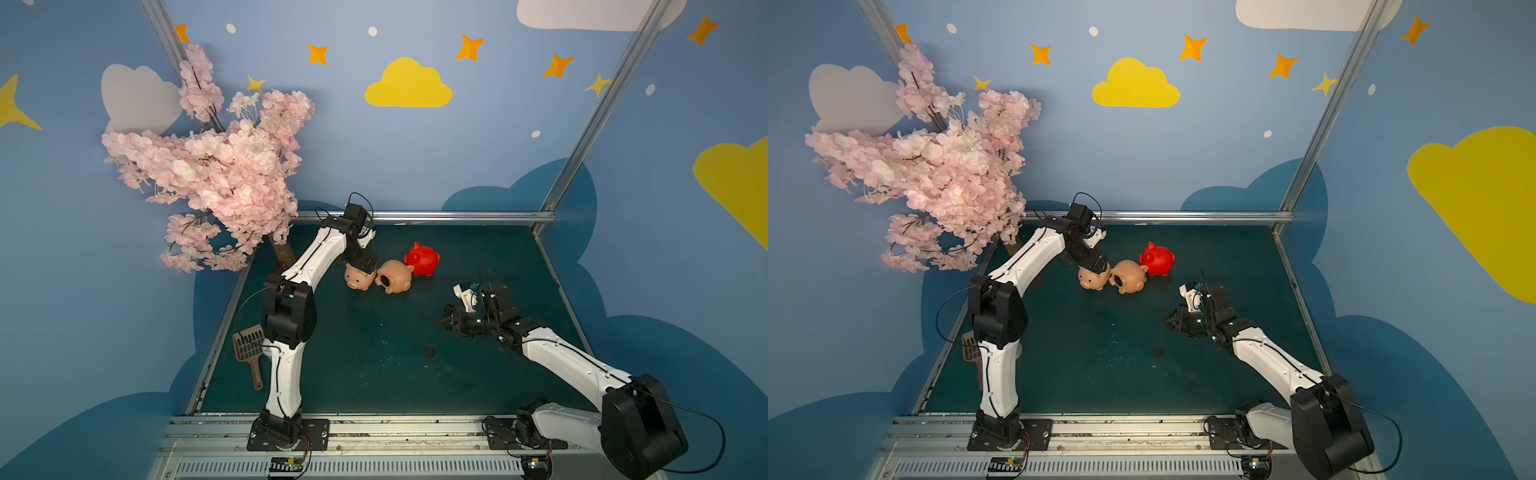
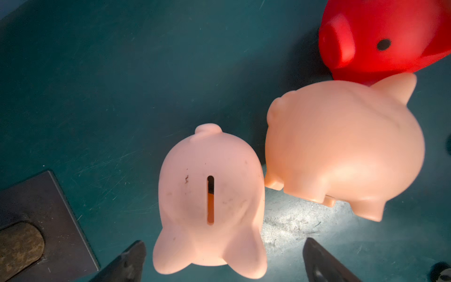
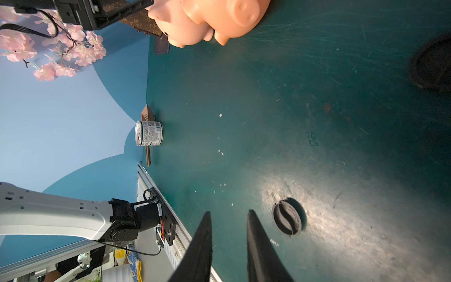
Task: Close piggy banks
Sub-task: Turn over the piggy bank at the center of the board.
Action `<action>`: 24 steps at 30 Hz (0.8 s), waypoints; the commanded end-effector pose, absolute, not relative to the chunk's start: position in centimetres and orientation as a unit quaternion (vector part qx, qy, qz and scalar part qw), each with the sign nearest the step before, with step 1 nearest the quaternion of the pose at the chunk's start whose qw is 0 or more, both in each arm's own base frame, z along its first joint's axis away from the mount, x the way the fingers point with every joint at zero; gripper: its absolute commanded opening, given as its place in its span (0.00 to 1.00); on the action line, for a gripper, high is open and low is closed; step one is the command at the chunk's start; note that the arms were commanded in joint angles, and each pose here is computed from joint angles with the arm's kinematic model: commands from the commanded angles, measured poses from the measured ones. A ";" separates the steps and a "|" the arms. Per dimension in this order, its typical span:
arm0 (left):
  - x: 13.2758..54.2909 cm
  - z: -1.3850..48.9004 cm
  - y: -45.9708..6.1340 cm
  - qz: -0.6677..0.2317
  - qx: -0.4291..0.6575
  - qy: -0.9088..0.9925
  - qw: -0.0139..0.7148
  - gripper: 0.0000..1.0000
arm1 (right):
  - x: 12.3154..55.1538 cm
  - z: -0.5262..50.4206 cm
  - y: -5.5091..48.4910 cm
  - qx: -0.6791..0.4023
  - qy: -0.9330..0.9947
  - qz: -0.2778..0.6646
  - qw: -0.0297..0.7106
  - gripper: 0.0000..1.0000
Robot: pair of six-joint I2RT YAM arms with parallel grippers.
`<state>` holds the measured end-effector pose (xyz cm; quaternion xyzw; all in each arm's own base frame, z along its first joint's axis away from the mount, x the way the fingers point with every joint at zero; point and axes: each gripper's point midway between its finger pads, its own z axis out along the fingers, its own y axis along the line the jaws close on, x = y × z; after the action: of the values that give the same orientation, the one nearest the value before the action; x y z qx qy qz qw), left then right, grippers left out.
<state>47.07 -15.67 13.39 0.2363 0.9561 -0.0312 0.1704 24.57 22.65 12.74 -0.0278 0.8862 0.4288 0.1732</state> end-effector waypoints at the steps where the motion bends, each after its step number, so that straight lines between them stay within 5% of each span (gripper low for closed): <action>1: 46.1 12.7 -14.6 -0.015 0.248 0.959 0.135 0.99 | 24.4 13.1 22.5 -0.031 0.885 0.430 0.175 0.26; 24: 46.3 10.9 -14.2 -0.011 0.260 0.960 0.108 0.99 | 24.6 12.6 22.6 -0.029 0.886 0.433 0.166 0.26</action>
<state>46.47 -14.13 12.00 0.2551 0.9586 -0.0052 0.1267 24.45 22.58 12.68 -0.0263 0.8862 0.4312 0.1675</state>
